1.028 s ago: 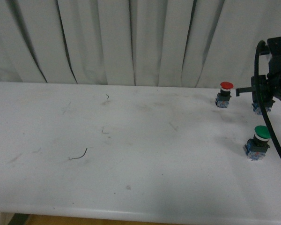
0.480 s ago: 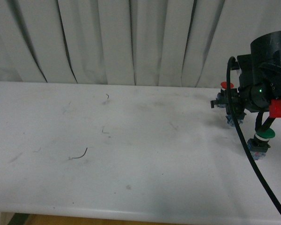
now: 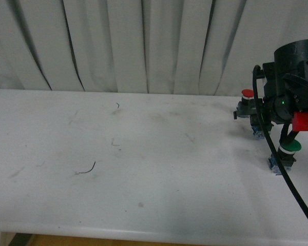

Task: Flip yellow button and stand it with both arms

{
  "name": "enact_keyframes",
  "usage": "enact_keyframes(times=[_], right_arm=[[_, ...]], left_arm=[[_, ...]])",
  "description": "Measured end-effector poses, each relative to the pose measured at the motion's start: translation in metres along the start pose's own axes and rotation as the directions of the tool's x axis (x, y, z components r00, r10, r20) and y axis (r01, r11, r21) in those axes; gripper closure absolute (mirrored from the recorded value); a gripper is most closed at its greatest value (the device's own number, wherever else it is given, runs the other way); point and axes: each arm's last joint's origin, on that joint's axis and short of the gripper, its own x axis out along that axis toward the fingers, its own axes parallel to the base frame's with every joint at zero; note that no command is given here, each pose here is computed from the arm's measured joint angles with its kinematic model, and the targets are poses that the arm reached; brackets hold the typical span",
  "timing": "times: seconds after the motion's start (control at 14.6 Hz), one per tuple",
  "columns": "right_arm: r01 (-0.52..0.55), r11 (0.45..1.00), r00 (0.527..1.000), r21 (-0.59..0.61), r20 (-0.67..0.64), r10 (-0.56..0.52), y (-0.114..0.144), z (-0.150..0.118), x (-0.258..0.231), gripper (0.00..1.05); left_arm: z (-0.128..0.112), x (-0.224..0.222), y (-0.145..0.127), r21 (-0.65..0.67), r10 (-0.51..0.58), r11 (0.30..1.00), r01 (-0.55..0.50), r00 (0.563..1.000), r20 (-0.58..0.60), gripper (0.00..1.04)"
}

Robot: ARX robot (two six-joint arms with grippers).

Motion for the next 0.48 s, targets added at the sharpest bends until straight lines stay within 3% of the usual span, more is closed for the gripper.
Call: enact_keyframes(times=[0.48], right_arm=[[0.017,1.0,1.0,0.006,-0.001,-0.017,-0.0043,-0.0036,0.0044,0.68]], left_arm=[[0.0,0.0,0.0,0.0,0.0,1.0,0.0,1.0,0.0,0.07]])
